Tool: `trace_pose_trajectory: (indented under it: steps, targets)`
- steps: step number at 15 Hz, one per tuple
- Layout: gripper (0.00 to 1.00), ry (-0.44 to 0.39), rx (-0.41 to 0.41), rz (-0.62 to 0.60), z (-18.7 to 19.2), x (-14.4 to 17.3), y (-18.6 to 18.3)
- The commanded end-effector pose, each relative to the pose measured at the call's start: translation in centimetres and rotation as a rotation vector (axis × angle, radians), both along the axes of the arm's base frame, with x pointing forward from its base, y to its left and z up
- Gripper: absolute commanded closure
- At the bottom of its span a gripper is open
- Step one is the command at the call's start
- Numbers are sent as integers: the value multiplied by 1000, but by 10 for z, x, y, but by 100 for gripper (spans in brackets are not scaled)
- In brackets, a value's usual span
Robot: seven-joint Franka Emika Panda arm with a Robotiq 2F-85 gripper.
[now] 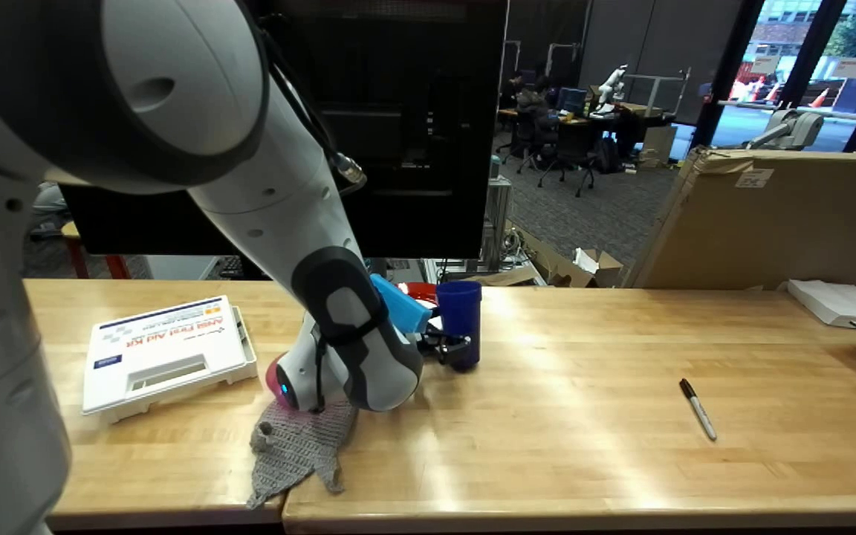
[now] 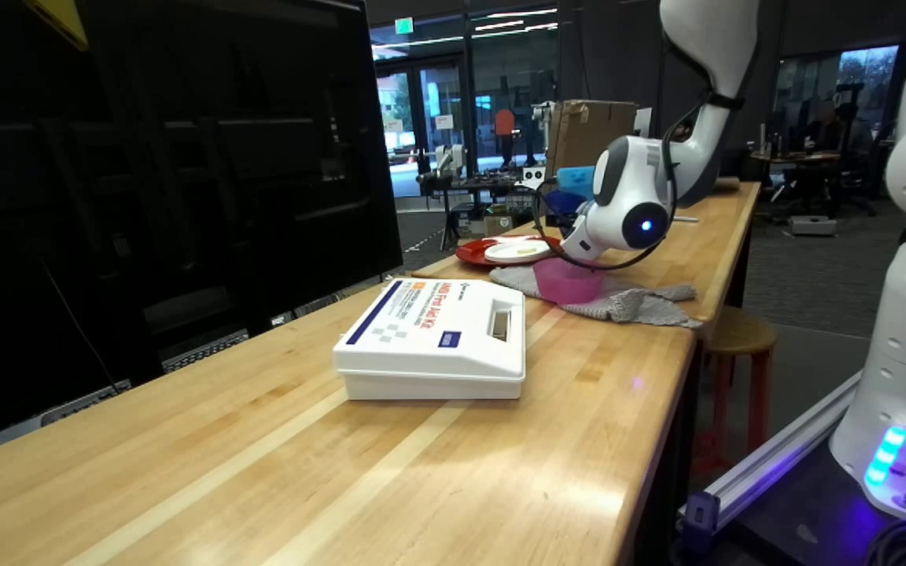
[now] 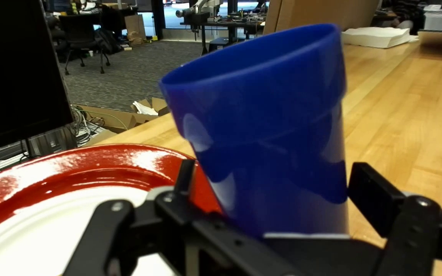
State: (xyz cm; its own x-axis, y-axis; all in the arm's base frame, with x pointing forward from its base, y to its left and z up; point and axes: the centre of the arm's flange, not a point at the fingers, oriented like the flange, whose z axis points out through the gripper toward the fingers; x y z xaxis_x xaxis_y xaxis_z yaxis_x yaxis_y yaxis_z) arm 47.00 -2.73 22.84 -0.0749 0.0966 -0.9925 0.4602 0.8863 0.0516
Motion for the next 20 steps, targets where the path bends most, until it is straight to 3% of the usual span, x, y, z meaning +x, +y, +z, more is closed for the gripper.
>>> trace_pose_trajectory:
  steps: [1,10,20]
  targets:
    - [0,-35,2,-22,7,-11,-17]
    - [0,-62,12,-102,10,-22,-47]
    - [0,-52,22,-68,2,-16,-39]
